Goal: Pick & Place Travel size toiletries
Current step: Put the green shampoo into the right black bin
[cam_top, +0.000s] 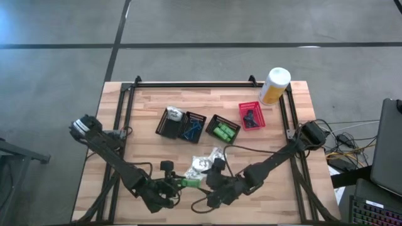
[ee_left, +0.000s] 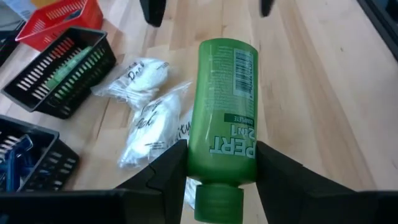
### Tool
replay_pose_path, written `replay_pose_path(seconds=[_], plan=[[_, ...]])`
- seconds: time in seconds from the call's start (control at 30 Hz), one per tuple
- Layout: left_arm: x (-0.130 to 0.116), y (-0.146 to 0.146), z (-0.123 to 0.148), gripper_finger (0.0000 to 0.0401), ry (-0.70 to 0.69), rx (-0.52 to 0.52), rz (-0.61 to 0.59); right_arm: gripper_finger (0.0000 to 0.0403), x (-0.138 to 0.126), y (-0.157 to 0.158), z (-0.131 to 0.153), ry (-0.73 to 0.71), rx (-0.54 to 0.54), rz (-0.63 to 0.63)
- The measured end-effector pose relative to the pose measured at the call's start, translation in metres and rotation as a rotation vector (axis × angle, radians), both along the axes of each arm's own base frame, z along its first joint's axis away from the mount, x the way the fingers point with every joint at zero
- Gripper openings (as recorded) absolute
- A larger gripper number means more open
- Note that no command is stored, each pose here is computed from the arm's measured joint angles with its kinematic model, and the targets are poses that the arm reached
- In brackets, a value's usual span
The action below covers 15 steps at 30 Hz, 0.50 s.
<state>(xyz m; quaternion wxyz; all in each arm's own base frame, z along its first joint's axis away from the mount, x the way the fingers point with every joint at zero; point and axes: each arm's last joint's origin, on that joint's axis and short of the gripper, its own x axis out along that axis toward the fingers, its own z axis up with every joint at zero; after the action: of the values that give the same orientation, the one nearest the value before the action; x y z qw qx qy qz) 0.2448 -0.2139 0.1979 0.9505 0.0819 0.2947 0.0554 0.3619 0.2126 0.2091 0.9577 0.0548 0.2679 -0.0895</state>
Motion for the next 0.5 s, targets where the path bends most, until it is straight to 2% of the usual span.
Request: replay_pose_path(seconds=[0.23, 0.5], plan=[[-0.002, 0.002, 0.007, 0.0161, -0.005, -0.010, -0.018, 0.0288, 0.006, 0.005, -0.015, 0.040, -0.177, 0.113], [-0.004, 0.003, 0.005, 0.0161, 0.005, -0.027, -0.027, 0.0251, 0.016, 0.014, -0.015, 0.040, -0.241, 0.164]])
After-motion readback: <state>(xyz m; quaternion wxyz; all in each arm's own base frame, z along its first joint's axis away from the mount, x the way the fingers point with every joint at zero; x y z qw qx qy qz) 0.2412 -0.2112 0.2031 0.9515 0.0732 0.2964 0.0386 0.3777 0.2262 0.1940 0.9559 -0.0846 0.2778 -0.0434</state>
